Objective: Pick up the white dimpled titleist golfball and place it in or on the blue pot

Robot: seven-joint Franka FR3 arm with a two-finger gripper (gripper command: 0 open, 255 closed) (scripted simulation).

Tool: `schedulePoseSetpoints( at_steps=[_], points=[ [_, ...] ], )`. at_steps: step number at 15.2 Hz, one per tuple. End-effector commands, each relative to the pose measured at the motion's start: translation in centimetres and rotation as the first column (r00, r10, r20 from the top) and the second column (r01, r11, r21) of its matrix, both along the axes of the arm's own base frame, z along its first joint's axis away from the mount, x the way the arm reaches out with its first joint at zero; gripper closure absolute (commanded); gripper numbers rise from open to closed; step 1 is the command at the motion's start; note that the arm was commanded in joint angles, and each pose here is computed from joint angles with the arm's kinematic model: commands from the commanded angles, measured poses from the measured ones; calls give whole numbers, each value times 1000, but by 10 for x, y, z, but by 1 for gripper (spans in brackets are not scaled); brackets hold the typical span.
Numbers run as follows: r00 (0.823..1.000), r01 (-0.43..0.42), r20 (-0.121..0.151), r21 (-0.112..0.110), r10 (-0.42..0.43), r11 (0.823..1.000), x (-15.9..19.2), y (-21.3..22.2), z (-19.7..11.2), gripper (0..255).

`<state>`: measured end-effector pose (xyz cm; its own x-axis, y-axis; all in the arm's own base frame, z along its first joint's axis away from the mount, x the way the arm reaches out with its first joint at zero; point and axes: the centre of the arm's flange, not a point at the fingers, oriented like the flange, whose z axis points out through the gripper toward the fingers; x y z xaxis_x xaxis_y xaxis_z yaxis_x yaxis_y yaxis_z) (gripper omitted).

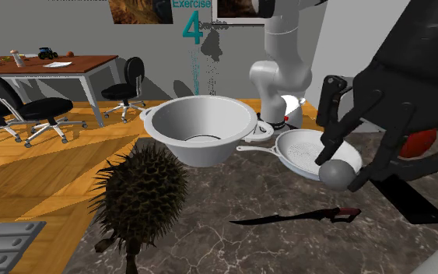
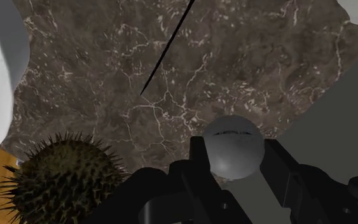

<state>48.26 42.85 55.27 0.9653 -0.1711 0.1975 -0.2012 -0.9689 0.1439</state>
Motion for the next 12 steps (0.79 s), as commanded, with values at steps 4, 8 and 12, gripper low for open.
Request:
schedulePoseSetpoints(
  at_steps=[4, 8, 12],
  points=[
    [1000, 2, -1, -1, -2, 1000, -17, -65, 0, 255],
    [1000, 2, -1, -1, -2, 1000, -29, -116, 2, 255],
    [1000, 2, -1, -1, -2, 1000, -41, -167, 4, 255]
  ],
)
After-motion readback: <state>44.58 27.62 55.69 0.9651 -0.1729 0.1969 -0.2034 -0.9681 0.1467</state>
